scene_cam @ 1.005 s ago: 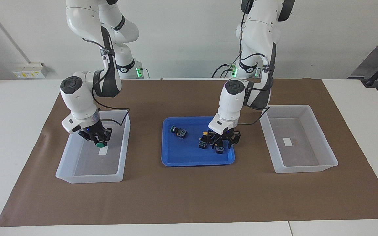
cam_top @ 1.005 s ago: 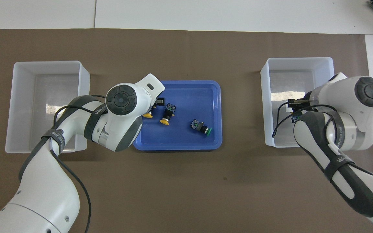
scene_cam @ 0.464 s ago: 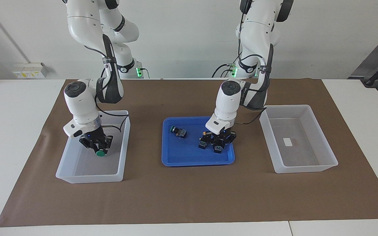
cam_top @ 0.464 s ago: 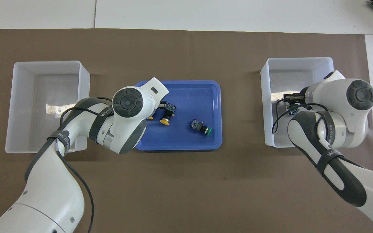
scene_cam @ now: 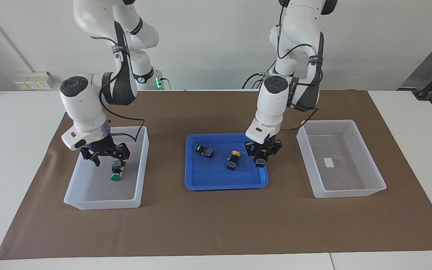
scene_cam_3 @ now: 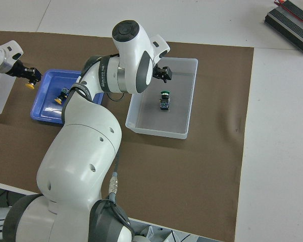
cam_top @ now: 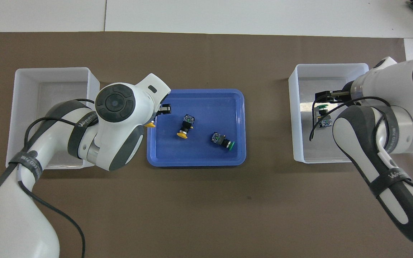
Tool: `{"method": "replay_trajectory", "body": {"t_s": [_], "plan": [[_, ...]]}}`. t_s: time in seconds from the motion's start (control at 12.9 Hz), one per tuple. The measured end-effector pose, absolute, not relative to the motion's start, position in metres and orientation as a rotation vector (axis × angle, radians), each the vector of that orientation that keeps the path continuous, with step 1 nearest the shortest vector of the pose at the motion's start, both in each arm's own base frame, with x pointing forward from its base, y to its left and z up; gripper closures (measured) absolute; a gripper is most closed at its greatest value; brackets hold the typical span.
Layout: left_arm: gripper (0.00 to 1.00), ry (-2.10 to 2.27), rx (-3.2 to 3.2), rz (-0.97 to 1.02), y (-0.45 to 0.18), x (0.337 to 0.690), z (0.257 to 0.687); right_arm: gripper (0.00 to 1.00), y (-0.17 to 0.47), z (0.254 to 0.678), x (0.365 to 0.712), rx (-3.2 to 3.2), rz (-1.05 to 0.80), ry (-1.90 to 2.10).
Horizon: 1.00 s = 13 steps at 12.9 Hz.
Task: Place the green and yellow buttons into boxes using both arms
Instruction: 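Release the green button in the box while the left gripper grasps a yellow button, then carry the yellow button to its box while the right gripper reaches the tray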
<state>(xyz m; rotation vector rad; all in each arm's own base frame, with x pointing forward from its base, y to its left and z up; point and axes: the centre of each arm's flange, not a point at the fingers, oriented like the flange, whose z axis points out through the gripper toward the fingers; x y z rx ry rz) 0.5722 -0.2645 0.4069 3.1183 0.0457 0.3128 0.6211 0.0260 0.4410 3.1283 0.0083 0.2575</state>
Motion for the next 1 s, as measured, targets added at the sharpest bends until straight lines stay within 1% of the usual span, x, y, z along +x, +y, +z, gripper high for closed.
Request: {"method": "replay_trajectory", "body": {"t_s": [0.08, 0.15, 0.31, 0.46, 0.62, 0.85, 1.0], "plan": [[0.56, 0.095, 3.119, 0.323, -0.245, 0.576, 0.423, 0.00, 0.041, 0.459, 0.617, 3.153, 0.270, 0.016], [0.56, 0.149, 3.120, 0.328, -0.224, 0.580, 0.434, 0.00, 0.058, 0.467, 0.614, 3.190, 0.278, 0.025], [0.56, 0.243, 3.119, 0.336, -0.188, 0.589, 0.444, 0.00, 0.104, 0.465, 0.607, 3.256, 0.271, 0.062], [0.56, 0.300, 3.123, 0.336, -0.158, 0.598, 0.443, 0.00, 0.152, 0.459, 0.602, 3.267, 0.317, 0.150], [0.56, 0.285, 3.139, 0.342, -0.121, 0.607, 0.443, 0.00, 0.193, 0.440, 0.595, 3.265, 0.310, 0.277], [0.56, 0.237, 3.158, 0.385, -0.054, 0.618, 0.444, 0.00, 0.250, 0.397, 0.586, 3.250, 0.301, 0.470], [0.56, 0.185, 3.171, 0.428, -0.009, 0.620, 0.436, 0.00, 0.285, 0.371, 0.576, 3.238, 0.318, 0.578]]}}
